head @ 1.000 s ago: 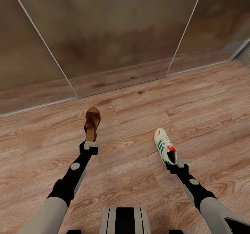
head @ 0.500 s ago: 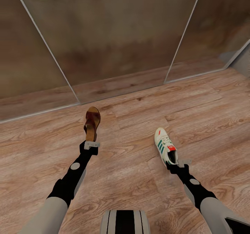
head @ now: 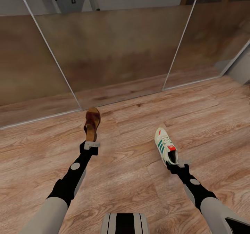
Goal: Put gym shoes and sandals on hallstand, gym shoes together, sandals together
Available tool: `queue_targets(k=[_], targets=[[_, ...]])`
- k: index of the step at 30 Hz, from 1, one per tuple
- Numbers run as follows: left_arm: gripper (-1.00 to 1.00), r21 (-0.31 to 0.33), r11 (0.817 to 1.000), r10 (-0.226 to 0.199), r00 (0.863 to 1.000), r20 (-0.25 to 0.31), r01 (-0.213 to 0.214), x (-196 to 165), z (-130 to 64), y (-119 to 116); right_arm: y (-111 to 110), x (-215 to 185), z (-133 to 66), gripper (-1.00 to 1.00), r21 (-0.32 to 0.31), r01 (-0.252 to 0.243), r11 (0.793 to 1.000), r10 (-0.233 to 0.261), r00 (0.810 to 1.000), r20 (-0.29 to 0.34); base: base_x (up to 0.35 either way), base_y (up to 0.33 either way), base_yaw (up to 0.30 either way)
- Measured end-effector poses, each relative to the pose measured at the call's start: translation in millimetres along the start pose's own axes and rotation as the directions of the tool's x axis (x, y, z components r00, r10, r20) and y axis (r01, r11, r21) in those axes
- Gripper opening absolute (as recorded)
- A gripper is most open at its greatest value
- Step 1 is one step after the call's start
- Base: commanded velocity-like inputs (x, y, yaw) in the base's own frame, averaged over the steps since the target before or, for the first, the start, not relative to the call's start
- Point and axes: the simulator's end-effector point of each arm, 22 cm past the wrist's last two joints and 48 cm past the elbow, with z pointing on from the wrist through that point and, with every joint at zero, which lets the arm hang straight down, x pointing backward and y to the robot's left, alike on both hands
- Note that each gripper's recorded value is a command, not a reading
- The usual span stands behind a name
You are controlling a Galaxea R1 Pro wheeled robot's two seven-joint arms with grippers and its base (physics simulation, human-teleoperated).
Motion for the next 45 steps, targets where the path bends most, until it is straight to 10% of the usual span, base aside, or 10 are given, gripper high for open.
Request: queue_targets(k=[6,19,31,45], targets=[[-1.0,-0.009,0.997,-0.075,0.996,0.043,0.076,-25.8,-3.4,3.2,-1.6,-16.7,-4.4,-1.0,0.004,-0.002,1.0,0.002,1.0,0.028,0.0,0.0,0.0],[-1.0,-0.064,0.996,-0.057,0.998,-0.023,0.056,19.6,-52.3,34.9,-5.1,-77.5,-18.5,-1.0,0.012,0.001,1.0,-0.003,0.991,0.137,0.0,0.0,-0.007],[-1.0,-0.14,0.989,-0.055,0.993,-0.107,0.04,79.9,-109.8,51.8,0.1,-16.3,-66.0,-1.0,0.003,0.017,1.0,-0.017,0.989,0.145,0.0,0.0,0.0],[-1.0,-0.202,0.976,-0.104,0.986,-0.129,0.077,87.8,-134.6,73.2,2.4,-7.0,-92.8,-1.0,0.001,0.013,1.0,-0.013,0.991,0.137,0.0,0.0,0.0]])
